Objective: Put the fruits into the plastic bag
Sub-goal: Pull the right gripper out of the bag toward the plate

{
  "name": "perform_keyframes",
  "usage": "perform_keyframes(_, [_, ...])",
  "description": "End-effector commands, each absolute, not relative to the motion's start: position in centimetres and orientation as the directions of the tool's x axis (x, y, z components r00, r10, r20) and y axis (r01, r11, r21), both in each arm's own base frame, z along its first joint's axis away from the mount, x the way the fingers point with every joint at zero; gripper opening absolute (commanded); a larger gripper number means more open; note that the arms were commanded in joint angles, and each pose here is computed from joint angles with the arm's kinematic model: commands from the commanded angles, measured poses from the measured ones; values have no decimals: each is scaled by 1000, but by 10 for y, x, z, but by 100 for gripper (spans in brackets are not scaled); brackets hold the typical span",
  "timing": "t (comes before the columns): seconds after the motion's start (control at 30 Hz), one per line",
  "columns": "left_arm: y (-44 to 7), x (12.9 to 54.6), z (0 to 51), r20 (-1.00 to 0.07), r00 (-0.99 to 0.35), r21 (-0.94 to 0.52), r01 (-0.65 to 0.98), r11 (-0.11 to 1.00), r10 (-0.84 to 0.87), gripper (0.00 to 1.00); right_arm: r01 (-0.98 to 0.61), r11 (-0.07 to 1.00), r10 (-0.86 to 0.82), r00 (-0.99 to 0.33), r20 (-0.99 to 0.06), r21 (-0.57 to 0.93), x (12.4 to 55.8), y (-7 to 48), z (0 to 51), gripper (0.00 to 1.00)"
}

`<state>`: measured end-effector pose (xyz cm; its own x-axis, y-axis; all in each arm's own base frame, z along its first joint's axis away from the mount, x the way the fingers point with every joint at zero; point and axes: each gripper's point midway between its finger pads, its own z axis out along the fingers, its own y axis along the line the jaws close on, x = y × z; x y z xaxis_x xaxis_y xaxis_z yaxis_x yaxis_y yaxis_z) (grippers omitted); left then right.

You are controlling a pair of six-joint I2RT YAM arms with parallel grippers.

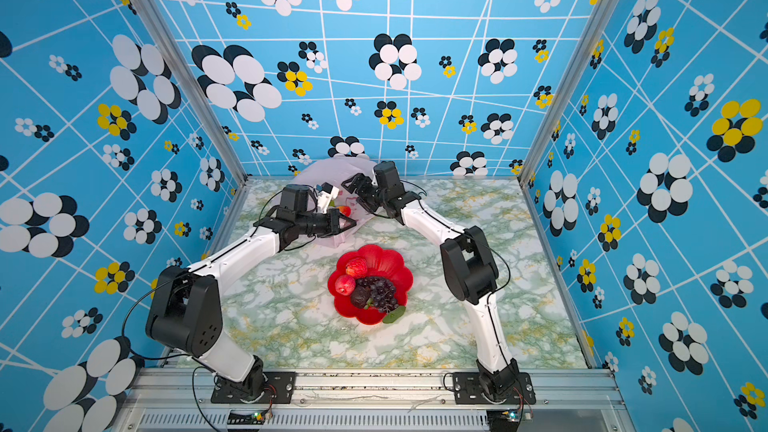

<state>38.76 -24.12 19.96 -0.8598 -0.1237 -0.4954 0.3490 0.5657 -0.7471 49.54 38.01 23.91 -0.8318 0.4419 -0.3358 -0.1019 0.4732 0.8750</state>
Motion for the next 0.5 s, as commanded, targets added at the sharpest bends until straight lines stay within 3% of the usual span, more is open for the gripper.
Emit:
perform_keyframes(0.0, [-242,390,206,-529,-841,-725,377,576,-116,0,-191,553,386,-804,-453,811,477,360,260,83])
perform_keyframes(0.2, [-239,391,209,-540,-833,-716,376,588,-125,0,-237,669,328,-756,-567,704,448,324,272,83])
perform_keyframes(0.47, [-240,389,215,-557,-821,-714,395,578,-127,0,-289,793,161,-750,-642,536,401,283,265,84])
